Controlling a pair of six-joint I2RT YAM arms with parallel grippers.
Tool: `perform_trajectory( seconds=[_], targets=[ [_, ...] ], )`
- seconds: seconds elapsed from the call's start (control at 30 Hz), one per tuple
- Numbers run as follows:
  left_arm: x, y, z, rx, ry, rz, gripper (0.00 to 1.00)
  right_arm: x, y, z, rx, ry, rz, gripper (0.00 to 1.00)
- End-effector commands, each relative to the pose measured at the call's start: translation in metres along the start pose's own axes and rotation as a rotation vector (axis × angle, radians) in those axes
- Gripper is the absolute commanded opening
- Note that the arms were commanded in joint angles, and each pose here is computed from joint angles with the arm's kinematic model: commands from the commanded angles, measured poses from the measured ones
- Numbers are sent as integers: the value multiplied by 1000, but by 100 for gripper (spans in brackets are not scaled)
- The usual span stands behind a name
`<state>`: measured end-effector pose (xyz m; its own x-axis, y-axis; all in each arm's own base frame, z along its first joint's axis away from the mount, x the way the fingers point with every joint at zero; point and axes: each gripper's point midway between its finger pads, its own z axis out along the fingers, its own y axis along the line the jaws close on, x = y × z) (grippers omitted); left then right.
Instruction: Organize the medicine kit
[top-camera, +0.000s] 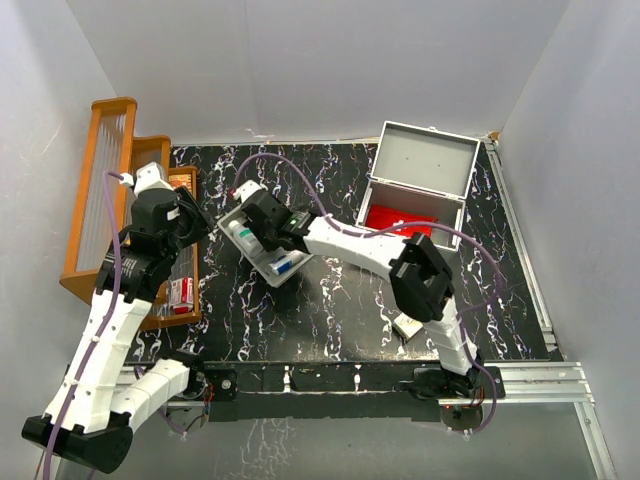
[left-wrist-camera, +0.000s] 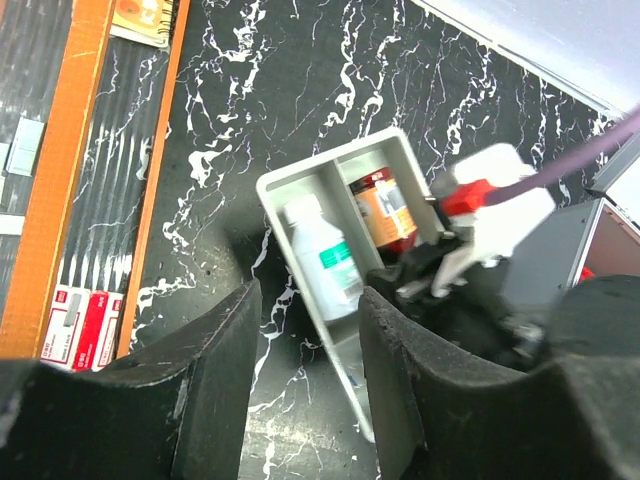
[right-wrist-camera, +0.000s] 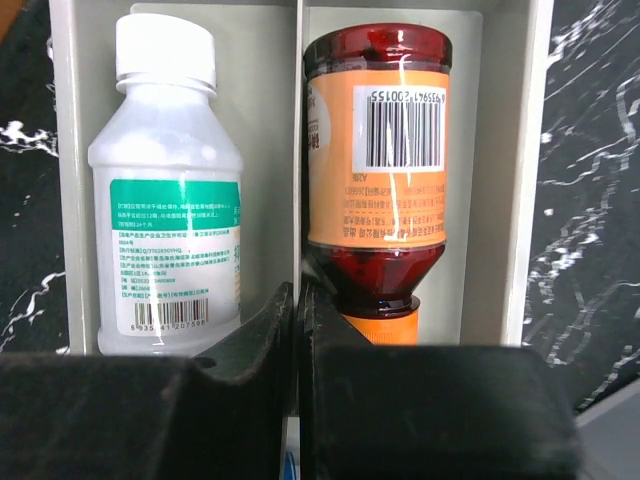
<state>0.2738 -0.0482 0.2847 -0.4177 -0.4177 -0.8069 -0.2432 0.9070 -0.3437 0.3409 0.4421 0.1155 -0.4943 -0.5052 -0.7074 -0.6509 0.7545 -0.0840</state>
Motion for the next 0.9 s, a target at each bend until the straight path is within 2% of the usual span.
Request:
perform_trajectory(
  seconds=[0.0,0.43,0.67,0.87],
  targets=[
    [-12,2,-11,-1,-32,11,43,-79,-15,-55,-44,-263,-20,0],
    [-20,-4,-18,25,-45,3,44,-84,-71,-98,-109,-288,-130,0],
    [-9,-15,-14,84,-6,-28,45,-80,-106,-137,-94,-269,-233,0],
    [4,-31,-11,163,58,-32,48,-77,-143,-172,-114,-319,-282,0]
  ],
)
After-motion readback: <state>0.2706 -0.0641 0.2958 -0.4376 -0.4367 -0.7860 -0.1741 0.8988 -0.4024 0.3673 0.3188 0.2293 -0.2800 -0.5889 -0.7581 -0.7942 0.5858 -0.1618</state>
